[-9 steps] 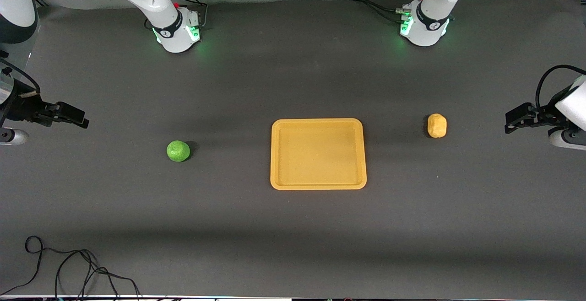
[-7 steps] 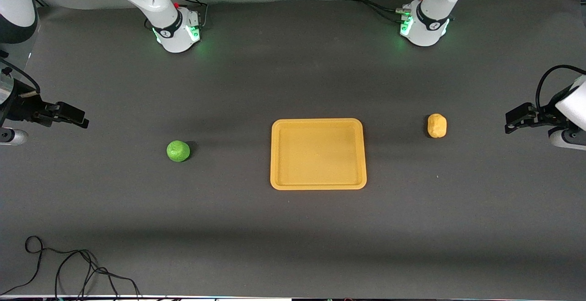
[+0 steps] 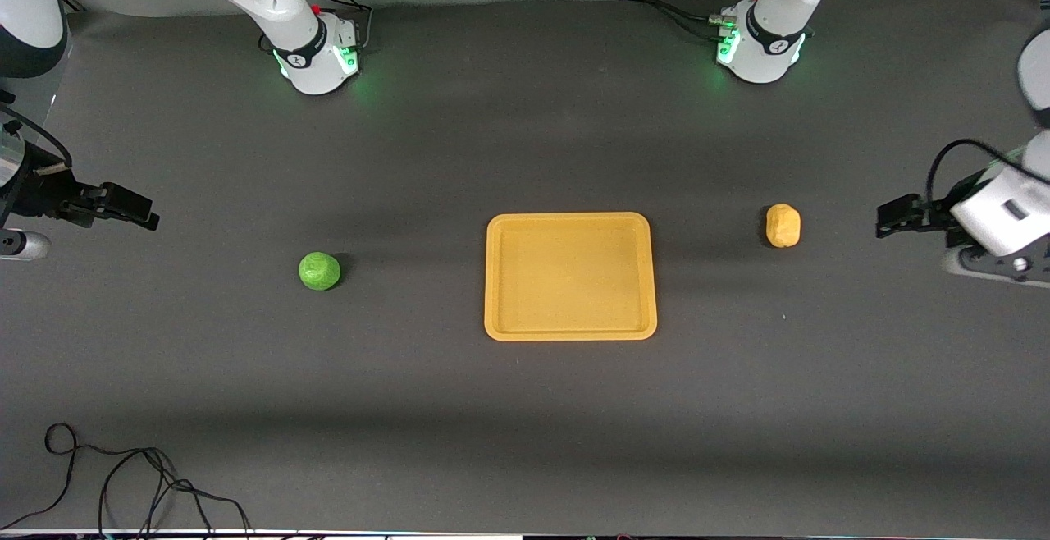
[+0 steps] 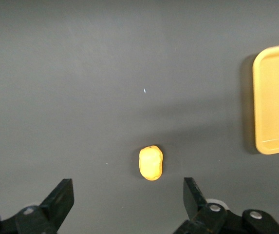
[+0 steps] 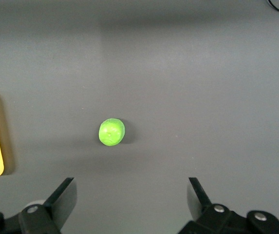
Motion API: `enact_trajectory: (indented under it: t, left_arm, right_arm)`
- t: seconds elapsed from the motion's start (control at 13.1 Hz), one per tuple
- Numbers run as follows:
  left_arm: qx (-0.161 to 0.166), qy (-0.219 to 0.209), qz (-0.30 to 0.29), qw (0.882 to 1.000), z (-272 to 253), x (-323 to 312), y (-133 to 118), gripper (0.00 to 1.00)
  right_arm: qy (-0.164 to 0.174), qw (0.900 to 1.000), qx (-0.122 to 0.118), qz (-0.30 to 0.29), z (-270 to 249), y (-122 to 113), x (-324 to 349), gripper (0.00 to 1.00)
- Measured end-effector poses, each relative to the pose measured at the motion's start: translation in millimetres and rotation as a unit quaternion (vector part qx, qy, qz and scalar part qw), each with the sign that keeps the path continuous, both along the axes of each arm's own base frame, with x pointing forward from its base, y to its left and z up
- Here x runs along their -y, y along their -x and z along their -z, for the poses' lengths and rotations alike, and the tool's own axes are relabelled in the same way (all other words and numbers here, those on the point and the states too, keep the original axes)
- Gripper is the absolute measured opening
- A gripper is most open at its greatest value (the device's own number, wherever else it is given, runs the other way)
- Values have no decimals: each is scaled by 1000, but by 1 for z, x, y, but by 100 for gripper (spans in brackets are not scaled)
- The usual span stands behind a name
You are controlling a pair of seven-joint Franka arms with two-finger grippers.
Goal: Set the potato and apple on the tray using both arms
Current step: 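Grasp the yellow potato with the left gripper while the right gripper reaches the apple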
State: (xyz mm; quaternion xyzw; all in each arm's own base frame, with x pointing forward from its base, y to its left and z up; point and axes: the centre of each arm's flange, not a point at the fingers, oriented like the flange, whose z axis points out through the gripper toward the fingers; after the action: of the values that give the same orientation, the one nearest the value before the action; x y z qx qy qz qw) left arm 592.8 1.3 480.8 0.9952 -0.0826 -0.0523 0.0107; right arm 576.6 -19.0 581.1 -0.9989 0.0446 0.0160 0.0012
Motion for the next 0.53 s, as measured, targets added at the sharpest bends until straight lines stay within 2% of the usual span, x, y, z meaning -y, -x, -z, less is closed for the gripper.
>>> enact_trajectory:
  t: [0.23, 0.38, 0.53]
  left_arm:
    - [-8, 5, 8, 1000, 126, 10, 13, 100]
    - [-46, 11, 8, 999, 206, 12, 30, 99]
    - [-92, 14, 7, 996, 255, 10, 47, 100]
  right_arm:
    - [0, 1000, -2, -3, 2, 0, -3, 100]
    - [-1, 1000, -6, -22, 6, 1, -26, 100]
    - [-1, 999, -6, -45, 14, 5, -53, 100]
